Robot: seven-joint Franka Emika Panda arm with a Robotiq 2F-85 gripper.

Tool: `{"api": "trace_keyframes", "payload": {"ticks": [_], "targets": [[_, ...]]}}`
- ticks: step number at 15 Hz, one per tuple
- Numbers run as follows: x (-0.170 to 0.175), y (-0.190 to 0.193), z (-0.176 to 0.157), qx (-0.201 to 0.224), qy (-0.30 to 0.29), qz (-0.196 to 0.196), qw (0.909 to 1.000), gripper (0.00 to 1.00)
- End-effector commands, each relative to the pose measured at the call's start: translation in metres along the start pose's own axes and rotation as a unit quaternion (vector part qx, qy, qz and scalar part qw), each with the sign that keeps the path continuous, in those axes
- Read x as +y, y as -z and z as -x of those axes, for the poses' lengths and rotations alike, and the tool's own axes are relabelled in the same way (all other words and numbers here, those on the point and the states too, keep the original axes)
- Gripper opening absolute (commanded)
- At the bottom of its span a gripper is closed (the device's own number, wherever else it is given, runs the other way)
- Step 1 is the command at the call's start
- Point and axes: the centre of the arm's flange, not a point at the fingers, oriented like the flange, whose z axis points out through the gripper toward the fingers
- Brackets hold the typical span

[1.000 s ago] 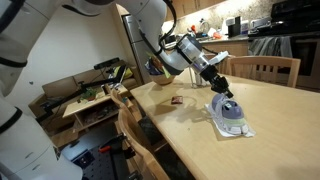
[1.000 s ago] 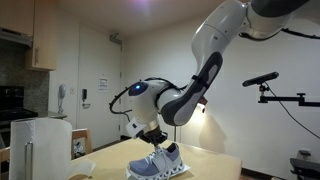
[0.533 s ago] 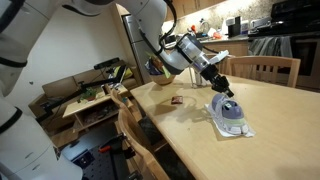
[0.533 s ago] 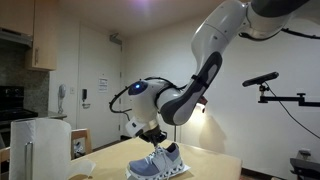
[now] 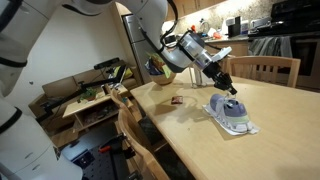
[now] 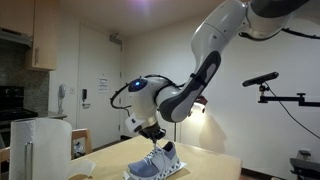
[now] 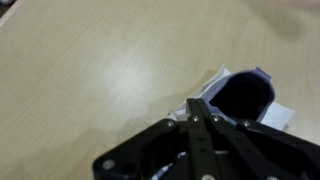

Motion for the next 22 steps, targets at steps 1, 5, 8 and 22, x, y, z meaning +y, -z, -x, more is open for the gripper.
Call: {"api": "trace_keyframes", "payload": {"ticks": [1,5,8,22], "targets": [[-0.001,0.006,0.011,0.0,-0.022,0.003,0.9998,0.0],[-0.002,0.005,0.012,0.003,-0.016,-0.006,0.9999,0.34],[-0.004,0.006,0.013,0.008,-0.014,-0.009,0.9998,0.56],[-0.012,0.029,0.015,0.034,-0.033,0.004,0.9989,0.0]]}}
